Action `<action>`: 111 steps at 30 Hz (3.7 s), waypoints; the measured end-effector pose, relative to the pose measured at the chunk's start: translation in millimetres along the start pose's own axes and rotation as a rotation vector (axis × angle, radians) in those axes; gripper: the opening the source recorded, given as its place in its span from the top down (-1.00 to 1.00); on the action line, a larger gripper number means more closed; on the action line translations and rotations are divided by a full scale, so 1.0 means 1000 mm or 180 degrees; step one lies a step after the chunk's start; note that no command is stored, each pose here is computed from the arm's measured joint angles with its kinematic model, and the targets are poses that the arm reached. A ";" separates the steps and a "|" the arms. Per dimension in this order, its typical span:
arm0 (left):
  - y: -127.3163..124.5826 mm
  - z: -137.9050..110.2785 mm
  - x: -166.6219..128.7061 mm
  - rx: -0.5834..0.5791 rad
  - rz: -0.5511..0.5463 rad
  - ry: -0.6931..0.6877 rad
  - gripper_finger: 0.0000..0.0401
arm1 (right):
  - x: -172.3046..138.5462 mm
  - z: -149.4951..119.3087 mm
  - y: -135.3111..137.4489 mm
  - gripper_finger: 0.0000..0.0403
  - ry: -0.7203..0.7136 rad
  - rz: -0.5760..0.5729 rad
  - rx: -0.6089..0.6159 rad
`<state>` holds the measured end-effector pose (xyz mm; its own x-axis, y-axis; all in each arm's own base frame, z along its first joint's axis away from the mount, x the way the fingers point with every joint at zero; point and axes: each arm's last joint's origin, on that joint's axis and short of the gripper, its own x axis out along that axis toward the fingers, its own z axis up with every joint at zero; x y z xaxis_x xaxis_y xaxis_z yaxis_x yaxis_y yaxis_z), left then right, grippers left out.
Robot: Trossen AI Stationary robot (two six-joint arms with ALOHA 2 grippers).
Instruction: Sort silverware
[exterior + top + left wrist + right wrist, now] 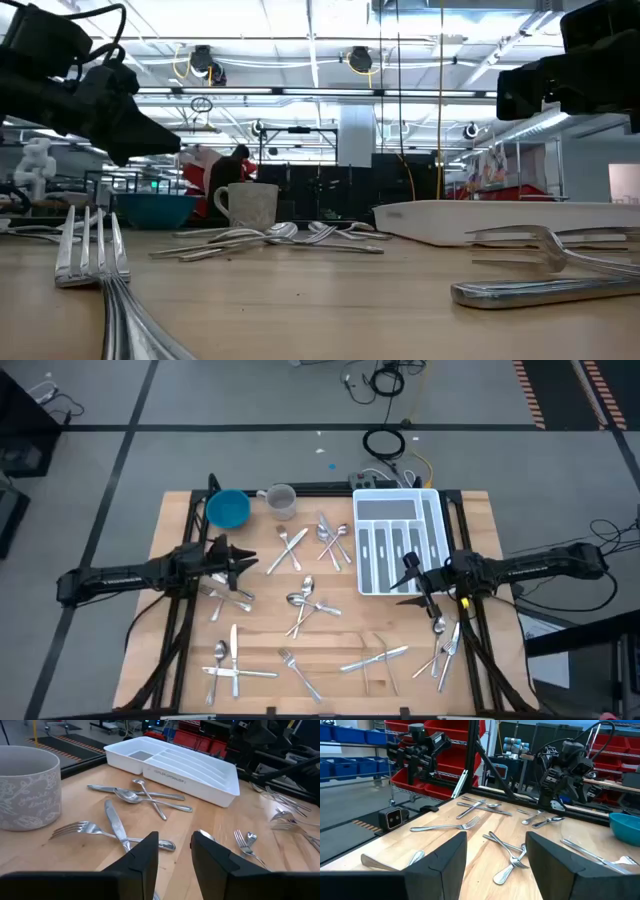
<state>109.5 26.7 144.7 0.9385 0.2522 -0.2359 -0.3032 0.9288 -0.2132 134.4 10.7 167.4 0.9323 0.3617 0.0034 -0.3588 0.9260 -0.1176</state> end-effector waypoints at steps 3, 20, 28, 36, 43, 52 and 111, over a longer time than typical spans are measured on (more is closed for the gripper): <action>0.000 0.000 0.000 0.0001 -0.0002 0.0001 0.40 | 0.000 0.000 0.000 0.02 -0.0001 0.0002 0.0000; 0.000 0.000 0.000 0.0000 0.0000 0.0000 0.40 | 0.000 0.000 0.000 0.02 -0.0001 0.0000 0.0000; 0.000 0.000 0.000 0.0000 -0.0001 0.0001 0.40 | 0.000 0.000 0.000 0.02 -0.0001 0.0000 0.0000; 0.000 0.000 0.000 0.0001 -0.0001 0.0001 0.40 | 0.000 0.000 0.000 0.02 0.0000 0.0000 0.0000; 0.000 0.000 0.000 0.0001 -0.0001 0.0001 0.40 | 0.000 0.000 0.000 0.02 -0.0001 0.0000 0.0000; 0.000 0.000 0.000 0.0000 -0.0001 0.0002 0.40 | 0.000 0.000 0.000 0.02 -0.0002 0.0000 -0.0001; -0.007 0.041 -0.010 -0.0955 -0.0277 -0.1427 0.40 | -0.025 0.041 -0.027 0.02 -0.2143 -0.3063 0.1731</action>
<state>109.4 29.0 187.7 0.9209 0.3298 0.2080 -0.1935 0.8497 -0.4904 118.5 -18.9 210.7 0.6754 -0.6346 0.3755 0.3188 0.7105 0.6273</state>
